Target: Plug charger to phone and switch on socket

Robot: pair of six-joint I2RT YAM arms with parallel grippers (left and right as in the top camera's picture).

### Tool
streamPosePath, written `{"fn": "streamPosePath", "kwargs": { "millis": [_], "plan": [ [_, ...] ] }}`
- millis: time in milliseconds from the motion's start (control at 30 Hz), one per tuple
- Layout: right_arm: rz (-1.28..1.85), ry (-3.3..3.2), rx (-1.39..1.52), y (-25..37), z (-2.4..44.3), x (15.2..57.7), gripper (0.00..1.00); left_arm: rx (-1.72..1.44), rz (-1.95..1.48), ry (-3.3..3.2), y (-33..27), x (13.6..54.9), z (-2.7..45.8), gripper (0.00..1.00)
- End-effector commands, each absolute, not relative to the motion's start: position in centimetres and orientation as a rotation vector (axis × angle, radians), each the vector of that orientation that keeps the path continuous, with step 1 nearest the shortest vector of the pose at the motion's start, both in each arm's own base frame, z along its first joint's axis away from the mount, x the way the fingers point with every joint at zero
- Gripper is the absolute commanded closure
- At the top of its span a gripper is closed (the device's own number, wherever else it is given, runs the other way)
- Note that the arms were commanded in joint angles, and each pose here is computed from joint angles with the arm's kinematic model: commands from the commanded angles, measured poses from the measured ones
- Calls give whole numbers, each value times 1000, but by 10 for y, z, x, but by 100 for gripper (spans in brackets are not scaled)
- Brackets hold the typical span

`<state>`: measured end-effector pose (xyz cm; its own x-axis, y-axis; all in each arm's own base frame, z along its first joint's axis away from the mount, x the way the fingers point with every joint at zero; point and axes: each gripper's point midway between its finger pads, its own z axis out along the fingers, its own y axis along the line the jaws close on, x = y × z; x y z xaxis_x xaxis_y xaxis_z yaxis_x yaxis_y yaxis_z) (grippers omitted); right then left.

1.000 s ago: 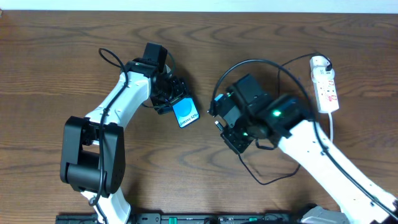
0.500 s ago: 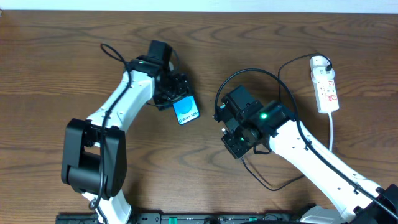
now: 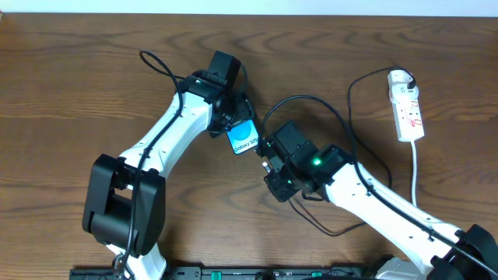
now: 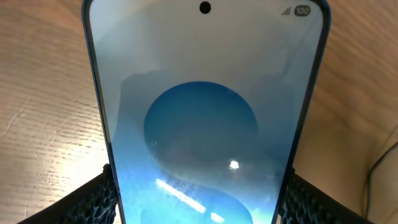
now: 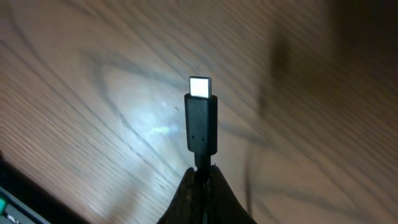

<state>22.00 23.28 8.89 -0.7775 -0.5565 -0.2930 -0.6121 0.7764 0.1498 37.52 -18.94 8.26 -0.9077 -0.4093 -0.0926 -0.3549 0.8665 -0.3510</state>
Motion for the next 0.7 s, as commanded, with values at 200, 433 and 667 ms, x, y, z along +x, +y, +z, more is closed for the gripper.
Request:
{"fn": "streamPosePath", "kwargs": {
  "millis": [200,433,667],
  "plan": [
    [187,2671,-896,245,79,227,98,-828,-548,2772,-189,385,107,36],
    [145,2723,-843,247,56,234,98,-850,-453,2786,-177,379,102,36],
    [216,2759,-736,254,57,233,99,-817,-443,2800,-176,377,101,36]
  ]
}}
